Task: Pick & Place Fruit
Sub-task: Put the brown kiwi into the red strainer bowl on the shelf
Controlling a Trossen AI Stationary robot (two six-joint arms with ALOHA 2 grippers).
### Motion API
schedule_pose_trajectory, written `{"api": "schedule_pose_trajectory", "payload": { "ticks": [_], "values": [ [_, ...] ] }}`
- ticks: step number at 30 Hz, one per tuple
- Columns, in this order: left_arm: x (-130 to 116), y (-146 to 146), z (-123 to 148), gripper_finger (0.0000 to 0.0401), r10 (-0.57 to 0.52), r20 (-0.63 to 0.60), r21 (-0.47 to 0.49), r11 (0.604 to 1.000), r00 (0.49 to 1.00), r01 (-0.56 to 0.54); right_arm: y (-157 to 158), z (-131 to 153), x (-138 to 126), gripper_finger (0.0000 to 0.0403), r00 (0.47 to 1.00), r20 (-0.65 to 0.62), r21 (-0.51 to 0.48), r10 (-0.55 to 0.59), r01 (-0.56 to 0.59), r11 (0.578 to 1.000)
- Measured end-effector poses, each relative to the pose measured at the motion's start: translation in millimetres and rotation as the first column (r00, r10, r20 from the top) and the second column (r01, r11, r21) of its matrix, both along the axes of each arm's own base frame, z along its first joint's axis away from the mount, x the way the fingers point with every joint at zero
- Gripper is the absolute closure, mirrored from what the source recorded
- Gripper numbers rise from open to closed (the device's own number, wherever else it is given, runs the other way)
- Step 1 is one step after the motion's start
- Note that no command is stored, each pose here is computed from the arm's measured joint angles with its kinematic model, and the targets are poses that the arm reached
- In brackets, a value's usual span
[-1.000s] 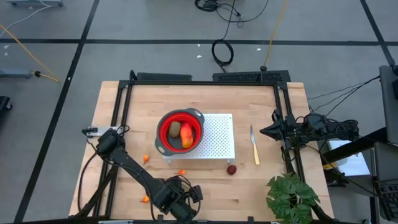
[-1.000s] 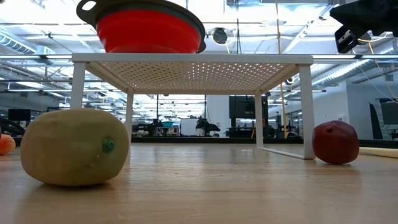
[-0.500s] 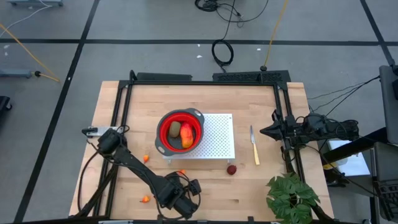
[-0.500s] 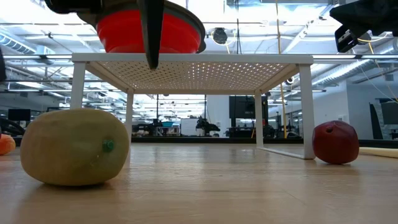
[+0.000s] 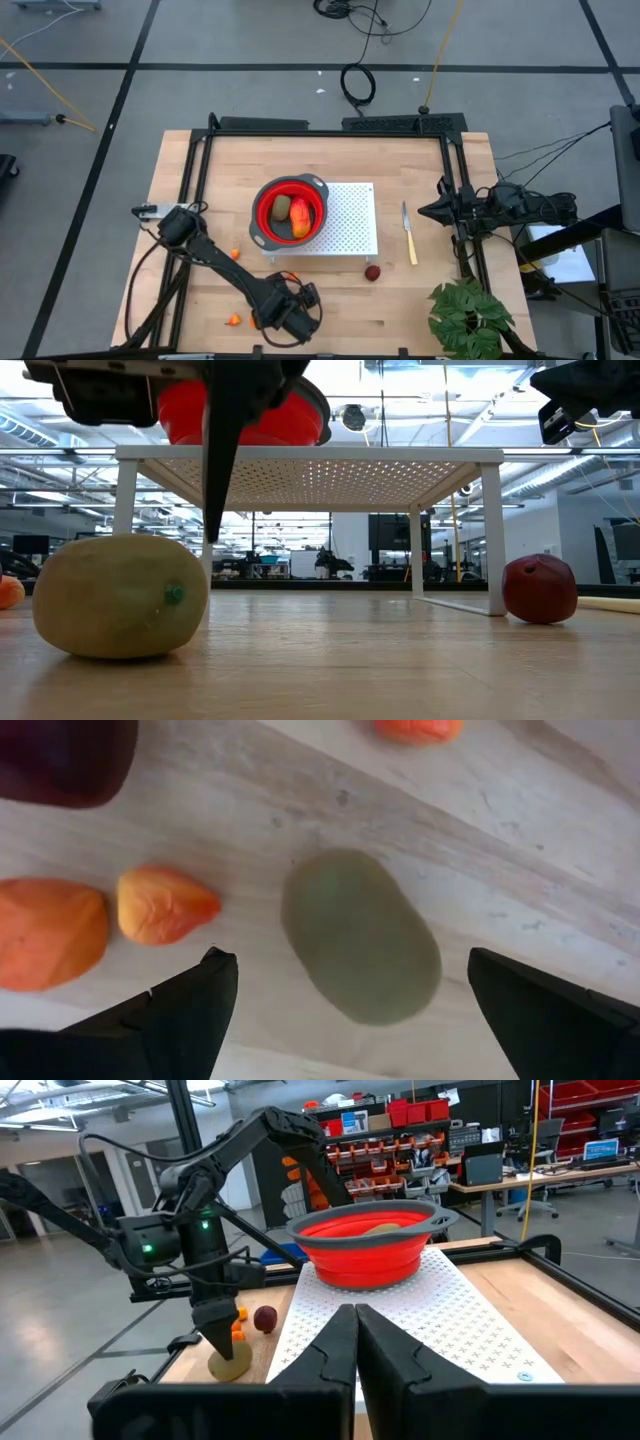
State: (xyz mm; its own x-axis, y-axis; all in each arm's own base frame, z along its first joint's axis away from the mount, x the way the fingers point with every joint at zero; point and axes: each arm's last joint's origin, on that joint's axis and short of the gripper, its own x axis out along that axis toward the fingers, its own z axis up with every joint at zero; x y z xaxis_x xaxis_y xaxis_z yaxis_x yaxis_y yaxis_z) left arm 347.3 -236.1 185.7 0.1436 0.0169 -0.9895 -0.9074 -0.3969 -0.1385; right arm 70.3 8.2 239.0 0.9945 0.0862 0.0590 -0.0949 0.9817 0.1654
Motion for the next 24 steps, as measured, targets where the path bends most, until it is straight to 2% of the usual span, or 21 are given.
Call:
{"api": "schedule_pose_trajectory", "payload": {
  "ticks": [12,19,24],
  "values": [
    [5,13,-10,0.0009,-0.009,-0.009,0.009,1.0,1.0,0.009,0,0,0,0.0403,1.0,0.0,0.0,0.0,0.0,1.0],
    [5,11,-25,0.0009,-0.013,0.007,-0.051,0.999,1.0,0.014,0,0,0,0.0403,1.0,0.0,0.0,0.0,0.0,1.0],
    [4,12,-32,0.0009,-0.009,0.015,-0.059,0.998,1.0,0.01,0,0,0,0.0403,1.0,0.0,0.0,0.0,0.0,1.0]
  ]
}}
